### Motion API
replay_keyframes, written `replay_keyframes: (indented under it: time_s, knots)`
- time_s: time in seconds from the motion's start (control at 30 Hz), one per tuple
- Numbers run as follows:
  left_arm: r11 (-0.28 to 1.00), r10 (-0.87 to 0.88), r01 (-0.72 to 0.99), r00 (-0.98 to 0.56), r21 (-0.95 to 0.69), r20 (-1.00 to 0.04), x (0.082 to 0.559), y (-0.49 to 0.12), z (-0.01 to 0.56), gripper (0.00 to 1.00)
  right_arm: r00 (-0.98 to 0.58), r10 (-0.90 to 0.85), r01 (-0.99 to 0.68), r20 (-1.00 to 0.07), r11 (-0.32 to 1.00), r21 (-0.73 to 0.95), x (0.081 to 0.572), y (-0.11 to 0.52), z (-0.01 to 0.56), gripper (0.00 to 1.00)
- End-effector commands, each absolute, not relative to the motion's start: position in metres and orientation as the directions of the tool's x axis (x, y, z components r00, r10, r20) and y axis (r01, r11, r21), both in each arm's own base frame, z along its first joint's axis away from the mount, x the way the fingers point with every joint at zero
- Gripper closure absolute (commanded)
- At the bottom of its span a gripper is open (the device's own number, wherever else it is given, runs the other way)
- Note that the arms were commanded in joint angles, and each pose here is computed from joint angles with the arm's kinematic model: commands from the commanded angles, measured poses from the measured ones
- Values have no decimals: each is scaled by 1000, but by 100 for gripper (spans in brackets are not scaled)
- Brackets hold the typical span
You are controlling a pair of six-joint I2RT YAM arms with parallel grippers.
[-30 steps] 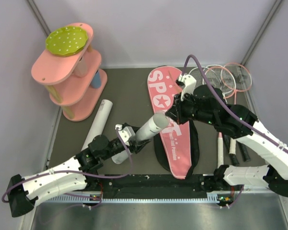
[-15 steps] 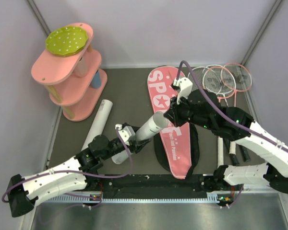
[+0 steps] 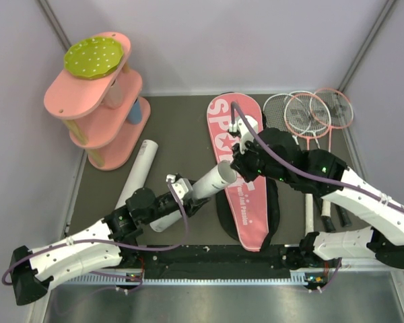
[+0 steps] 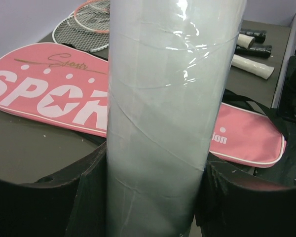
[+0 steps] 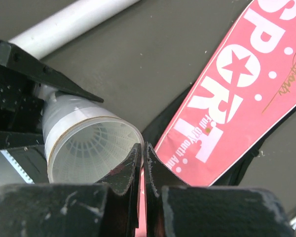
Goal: Pack up the badminton gear
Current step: Close the lid on the shuttle tube.
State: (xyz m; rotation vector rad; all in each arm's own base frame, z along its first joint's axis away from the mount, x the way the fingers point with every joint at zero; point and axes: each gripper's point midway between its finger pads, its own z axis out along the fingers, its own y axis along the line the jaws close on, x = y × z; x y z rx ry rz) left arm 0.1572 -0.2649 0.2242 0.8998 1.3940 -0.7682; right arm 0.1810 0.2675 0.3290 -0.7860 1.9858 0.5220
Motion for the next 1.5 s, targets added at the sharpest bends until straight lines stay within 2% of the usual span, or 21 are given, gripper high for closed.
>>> replay_keyframes:
  time_s: [0.0, 0.17, 0.23, 0.6, 0.7, 1.0, 1.1, 1.27, 1.47]
  knots:
    - [437, 52, 892, 100, 113, -994, 152, -268, 248, 83, -326, -443, -778, -836, 627, -29, 170, 267, 321, 100]
    - [430, 91, 897, 66, 98, -994, 153, -273, 249, 84, -315, -476, -776, -821, 627, -66, 171, 266, 316, 100]
    - [456, 144, 887, 4, 70, -990, 159, -273, 237, 85, -308, -501, -776, -809, 624, -91, 170, 269, 311, 100]
    - [464, 96, 885, -15, 32, -995, 158, -275, 261, 86, -319, -569, -779, -758, 613, -132, 162, 275, 284, 100]
    - [456, 128, 890, -38, 25, -991, 157, -276, 257, 86, -311, -594, -782, -742, 603, -155, 159, 280, 278, 100]
    - [524, 134, 851, -114, -27, -984, 167, -273, 265, 88, -315, -641, -788, -701, 588, -184, 147, 307, 261, 100]
    - [523, 111, 851, -129, -52, -985, 165, -274, 271, 89, -341, -630, -754, -698, 627, -197, 144, 317, 252, 100]
    - [471, 14, 877, -113, -93, -993, 155, -280, 288, 89, -447, -457, -690, -769, 723, -29, 141, 342, 250, 100]
    - [436, -13, 894, -114, -108, -993, 148, -282, 293, 90, -417, -436, -626, -797, 774, -96, 155, 352, 246, 100]
